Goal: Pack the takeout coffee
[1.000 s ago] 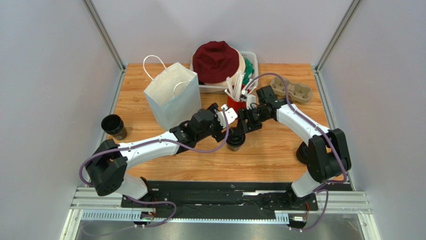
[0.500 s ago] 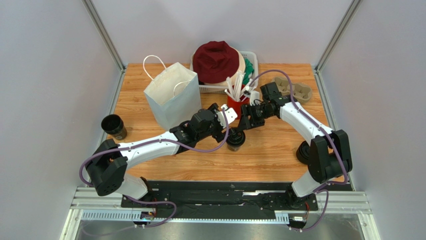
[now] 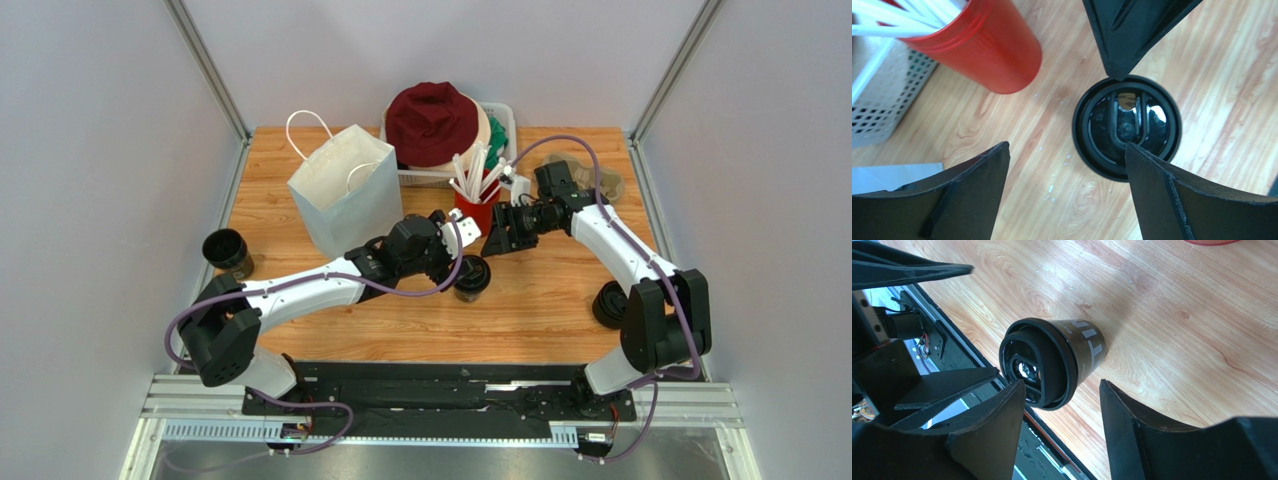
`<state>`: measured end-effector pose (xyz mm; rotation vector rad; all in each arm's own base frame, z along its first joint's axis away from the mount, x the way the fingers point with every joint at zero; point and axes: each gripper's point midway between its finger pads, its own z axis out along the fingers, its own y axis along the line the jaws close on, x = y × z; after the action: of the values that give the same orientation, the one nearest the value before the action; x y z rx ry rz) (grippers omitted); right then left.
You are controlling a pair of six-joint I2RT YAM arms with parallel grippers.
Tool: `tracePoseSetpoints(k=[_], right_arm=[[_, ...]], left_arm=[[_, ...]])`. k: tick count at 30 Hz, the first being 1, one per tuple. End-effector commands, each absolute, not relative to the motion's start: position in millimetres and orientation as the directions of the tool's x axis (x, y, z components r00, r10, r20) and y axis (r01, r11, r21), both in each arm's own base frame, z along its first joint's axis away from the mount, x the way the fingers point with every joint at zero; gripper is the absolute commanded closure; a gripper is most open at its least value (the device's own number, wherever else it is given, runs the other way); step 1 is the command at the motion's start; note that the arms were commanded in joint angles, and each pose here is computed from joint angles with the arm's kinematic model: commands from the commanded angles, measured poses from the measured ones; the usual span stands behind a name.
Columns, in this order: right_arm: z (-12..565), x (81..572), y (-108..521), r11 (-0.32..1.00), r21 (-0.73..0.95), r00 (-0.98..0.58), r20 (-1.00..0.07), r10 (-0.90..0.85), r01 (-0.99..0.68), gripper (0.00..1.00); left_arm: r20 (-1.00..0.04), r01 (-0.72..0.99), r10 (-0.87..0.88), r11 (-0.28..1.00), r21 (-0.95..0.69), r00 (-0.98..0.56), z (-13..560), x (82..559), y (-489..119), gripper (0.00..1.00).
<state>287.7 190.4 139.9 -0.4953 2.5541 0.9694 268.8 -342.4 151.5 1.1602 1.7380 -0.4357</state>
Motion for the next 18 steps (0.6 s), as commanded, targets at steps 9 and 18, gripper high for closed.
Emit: tracePoseSetpoints(k=[9,18], right_arm=[[182,277,164,0.681,0.526,-0.807,-0.567,-0.167,-0.51,0.41],[196,271,148,0.672,0.541,-0.796,-0.594,-0.12,-0.505,0.41]], left_arm=[[-0.876,0.921,0.414,0.382,-0.081,-0.249,168,254,-357,0.02],[-0.804,0.899,0.405,0.241,-0.365,-0.435,152,242,-356,0.01]])
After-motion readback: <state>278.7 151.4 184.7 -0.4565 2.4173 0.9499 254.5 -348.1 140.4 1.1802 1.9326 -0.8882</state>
